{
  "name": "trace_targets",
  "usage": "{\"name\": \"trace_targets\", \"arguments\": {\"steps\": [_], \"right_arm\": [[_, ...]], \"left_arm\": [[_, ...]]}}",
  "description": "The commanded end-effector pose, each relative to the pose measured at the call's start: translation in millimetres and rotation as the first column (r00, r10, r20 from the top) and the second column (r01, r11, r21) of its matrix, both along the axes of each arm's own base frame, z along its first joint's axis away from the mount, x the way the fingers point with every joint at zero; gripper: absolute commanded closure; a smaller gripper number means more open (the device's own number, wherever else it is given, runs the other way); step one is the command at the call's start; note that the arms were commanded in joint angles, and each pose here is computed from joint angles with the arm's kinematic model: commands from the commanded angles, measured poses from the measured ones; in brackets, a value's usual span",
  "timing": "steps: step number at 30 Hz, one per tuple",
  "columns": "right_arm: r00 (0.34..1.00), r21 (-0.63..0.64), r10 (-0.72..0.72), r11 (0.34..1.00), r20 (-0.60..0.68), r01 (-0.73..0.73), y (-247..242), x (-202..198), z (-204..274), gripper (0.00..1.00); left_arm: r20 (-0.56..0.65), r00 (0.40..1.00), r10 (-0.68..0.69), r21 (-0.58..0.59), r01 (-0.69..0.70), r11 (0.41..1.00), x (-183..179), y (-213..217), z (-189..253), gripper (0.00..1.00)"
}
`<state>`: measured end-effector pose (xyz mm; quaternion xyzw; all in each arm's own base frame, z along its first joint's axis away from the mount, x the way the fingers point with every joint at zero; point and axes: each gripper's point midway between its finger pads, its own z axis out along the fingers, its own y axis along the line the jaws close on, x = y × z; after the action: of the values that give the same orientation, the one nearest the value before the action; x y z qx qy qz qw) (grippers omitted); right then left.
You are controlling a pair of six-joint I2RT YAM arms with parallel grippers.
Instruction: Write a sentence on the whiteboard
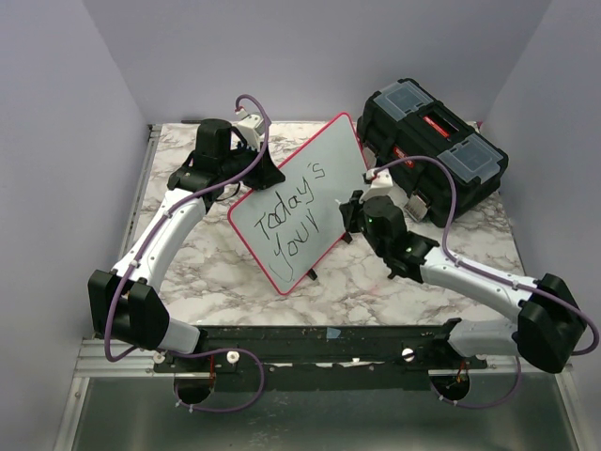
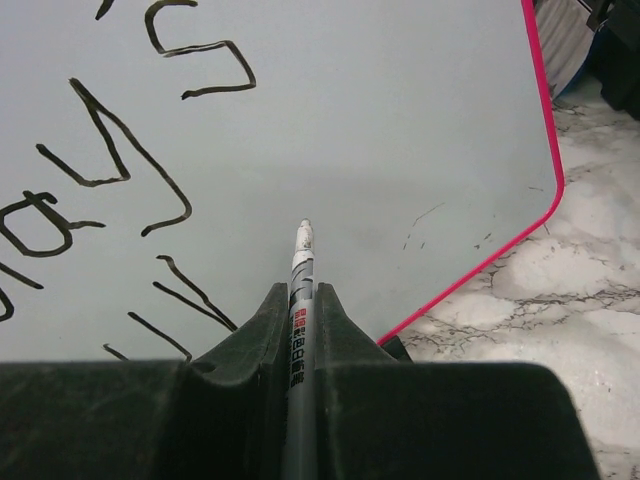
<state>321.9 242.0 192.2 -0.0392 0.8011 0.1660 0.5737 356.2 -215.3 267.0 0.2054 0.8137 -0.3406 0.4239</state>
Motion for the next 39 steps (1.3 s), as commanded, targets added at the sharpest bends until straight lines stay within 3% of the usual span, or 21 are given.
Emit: {"name": "trace_targets", "arguments": {"steps": [1, 13, 39], "right_arm": [[1.000, 0.007, 0.013, 1.000, -0.018, -0.013, 1.6, 4.5, -9.4, 0.99], [0.998, 0.009, 0.060, 0.998, -0.016, -0.059, 13.6, 20.3, -11.0, 0.99], [0.971, 0.073, 0.235, 0.970, -0.048, -0.231, 39.9, -0.4, -22.3, 0.99]], "left_arm": [[-0.012, 0.999, -0.029, 0.089, 0.030, 0.996, -5.1, 2.9, -22.1, 1.00], [-0.016, 1.000, -0.026, 0.091, 0.028, 0.995, -4.1, 3.0, -23.2, 1.00], [-0.013, 1.000, -0.027, 0.090, 0.028, 0.996, -3.4, 2.8, -21.9, 1.00]]}}
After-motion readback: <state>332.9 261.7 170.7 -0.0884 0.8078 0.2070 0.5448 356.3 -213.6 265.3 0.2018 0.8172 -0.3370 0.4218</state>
